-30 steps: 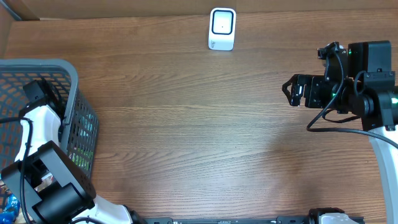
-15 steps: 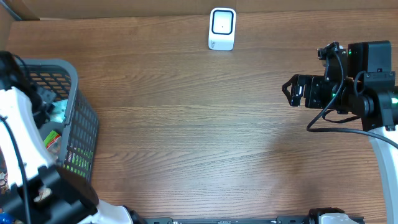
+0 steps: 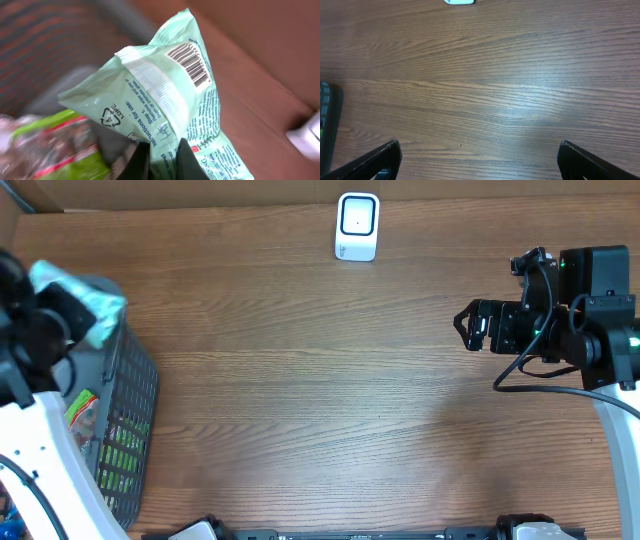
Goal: Scan the item barcode
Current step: 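Lift the mint-green packet out and drop it on the table center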
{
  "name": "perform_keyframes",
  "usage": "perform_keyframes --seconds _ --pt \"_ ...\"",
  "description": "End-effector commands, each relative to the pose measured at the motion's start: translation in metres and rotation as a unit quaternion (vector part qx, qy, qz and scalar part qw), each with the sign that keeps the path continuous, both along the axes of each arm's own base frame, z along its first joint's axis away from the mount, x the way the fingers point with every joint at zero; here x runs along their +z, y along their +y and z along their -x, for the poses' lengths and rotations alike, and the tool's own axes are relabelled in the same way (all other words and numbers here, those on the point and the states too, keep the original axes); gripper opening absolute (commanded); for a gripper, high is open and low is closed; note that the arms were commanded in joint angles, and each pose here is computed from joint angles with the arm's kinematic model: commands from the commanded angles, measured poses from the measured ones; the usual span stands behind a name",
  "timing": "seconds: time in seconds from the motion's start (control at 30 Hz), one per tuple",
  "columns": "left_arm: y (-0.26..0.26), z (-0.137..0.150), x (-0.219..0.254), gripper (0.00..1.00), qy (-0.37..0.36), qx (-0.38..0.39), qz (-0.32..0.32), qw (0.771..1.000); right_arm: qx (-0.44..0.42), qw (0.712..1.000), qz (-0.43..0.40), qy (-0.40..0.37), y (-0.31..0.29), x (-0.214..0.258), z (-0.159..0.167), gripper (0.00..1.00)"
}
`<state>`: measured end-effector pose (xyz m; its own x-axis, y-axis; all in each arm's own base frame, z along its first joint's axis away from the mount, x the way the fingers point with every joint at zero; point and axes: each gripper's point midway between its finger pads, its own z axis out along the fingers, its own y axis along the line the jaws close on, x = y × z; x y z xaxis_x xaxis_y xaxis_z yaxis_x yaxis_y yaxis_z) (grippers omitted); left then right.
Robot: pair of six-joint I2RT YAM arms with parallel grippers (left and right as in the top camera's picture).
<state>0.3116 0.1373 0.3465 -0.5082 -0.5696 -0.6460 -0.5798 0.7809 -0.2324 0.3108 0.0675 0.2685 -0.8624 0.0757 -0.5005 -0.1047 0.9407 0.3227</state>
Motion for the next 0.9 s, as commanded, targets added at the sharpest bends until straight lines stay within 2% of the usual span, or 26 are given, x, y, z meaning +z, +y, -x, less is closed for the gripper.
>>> perform_keyframes --seconds 0.0,0.03,0.07,0.17,0.33,0.5,0.73,0.87 --pt "-0.073 -0.022 0.016 0.04 -0.025 -0.199 -0.028 0.979 0.001 1.000 -0.005 -0.018 0.001 0.012 -0.004 1.00" --pt "-0.088 -0.027 0.012 0.04 -0.019 -0.228 -0.033 0.973 0.001 1.000 -0.005 -0.018 0.001 0.012 -0.004 1.00" --pt "-0.120 -0.035 0.001 0.04 -0.002 -0.288 -0.037 0.957 0.001 1.000 -0.005 -0.018 0.001 0.012 -0.003 1.00" --pt "-0.175 -0.052 -0.041 0.04 0.067 -0.360 -0.037 0.930 0.001 1.000 -0.005 -0.017 0.001 0.012 -0.003 1.00" --pt "-0.190 -0.064 -0.116 0.04 0.203 -0.300 -0.040 0.931 0.001 1.000 -0.004 -0.014 0.000 0.011 -0.002 1.00" --pt "-0.215 -0.068 -0.189 0.04 0.304 -0.274 0.022 0.912 0.001 1.000 -0.004 -0.014 0.001 0.011 -0.002 1.00" --pt "-0.284 -0.057 -0.271 0.04 0.392 -0.331 0.122 0.849 0.001 1.000 -0.004 -0.014 0.000 0.011 -0.002 1.00" --pt "-0.321 -0.047 -0.283 0.04 0.399 -0.372 0.155 0.823 0.001 1.000 -0.004 -0.012 0.000 0.010 -0.002 1.00"
